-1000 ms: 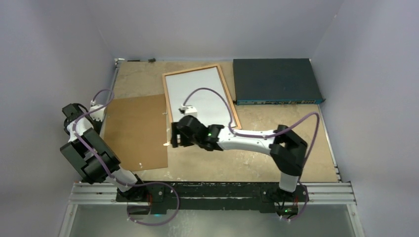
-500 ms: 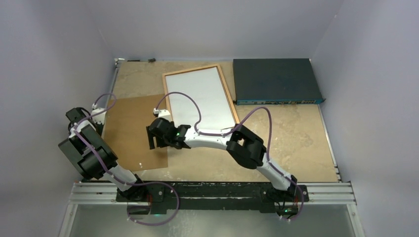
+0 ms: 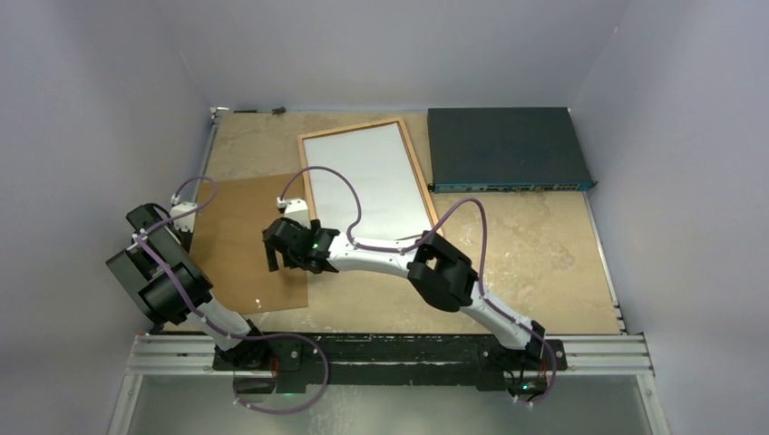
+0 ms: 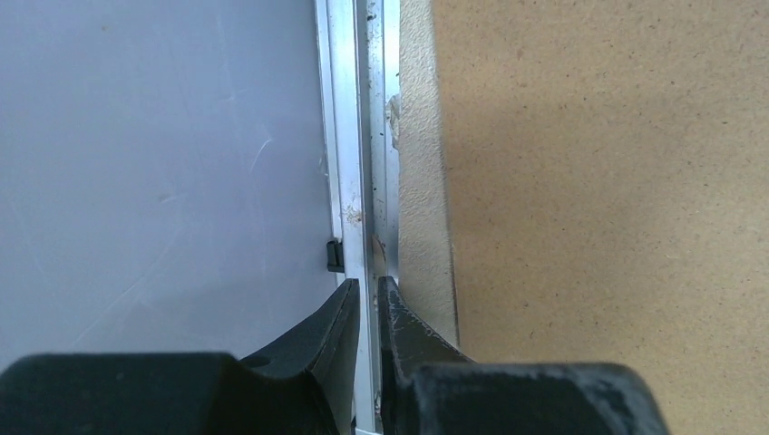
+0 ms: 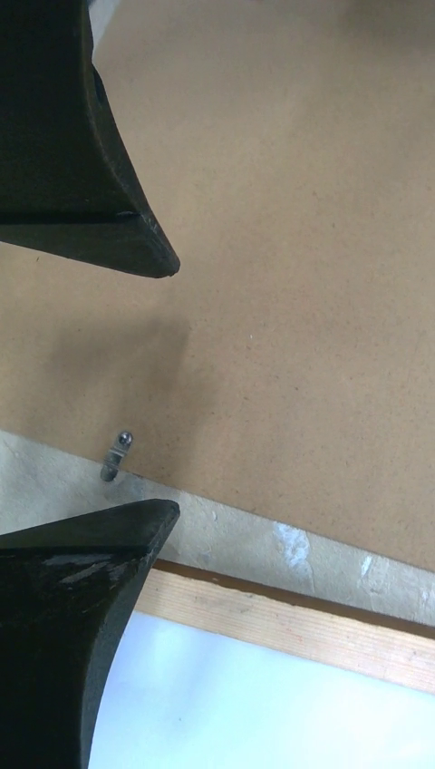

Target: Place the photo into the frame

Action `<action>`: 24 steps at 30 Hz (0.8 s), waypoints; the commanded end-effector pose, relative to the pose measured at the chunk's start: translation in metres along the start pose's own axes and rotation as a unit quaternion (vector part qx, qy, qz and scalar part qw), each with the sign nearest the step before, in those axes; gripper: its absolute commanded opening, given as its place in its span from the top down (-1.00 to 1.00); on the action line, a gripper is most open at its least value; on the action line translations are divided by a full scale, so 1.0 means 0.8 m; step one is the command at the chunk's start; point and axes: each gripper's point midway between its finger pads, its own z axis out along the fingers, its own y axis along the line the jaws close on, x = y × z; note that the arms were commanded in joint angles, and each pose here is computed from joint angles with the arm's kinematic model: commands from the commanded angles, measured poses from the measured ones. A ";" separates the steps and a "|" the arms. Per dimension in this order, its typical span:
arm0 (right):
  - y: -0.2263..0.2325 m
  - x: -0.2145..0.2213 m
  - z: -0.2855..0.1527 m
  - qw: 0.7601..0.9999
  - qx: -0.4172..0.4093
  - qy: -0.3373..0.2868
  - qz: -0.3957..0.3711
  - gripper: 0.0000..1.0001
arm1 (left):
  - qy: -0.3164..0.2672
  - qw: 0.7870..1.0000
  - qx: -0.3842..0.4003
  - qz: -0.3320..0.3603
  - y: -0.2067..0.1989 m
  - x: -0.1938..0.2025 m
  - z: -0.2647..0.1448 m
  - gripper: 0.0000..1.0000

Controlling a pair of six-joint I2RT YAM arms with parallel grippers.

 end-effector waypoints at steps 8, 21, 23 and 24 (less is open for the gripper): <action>-0.006 0.016 0.017 0.999 0.030 0.014 -0.009 -0.97 | -0.015 0.999 0.047 -0.009 -0.032 0.002 0.007 0.77; 0.089 0.002 -0.033 0.976 -0.196 0.063 0.072 -0.97 | 0.006 0.995 0.096 -0.004 -0.071 0.017 0.030 0.88; 0.099 -0.007 -0.041 0.967 -0.230 0.065 0.092 -0.97 | 0.008 0.994 0.106 -0.003 -0.077 0.018 0.030 0.89; 0.107 -0.012 -0.045 0.961 -0.251 0.064 0.100 -0.97 | 0.008 0.994 0.110 -0.001 -0.079 0.018 0.029 0.90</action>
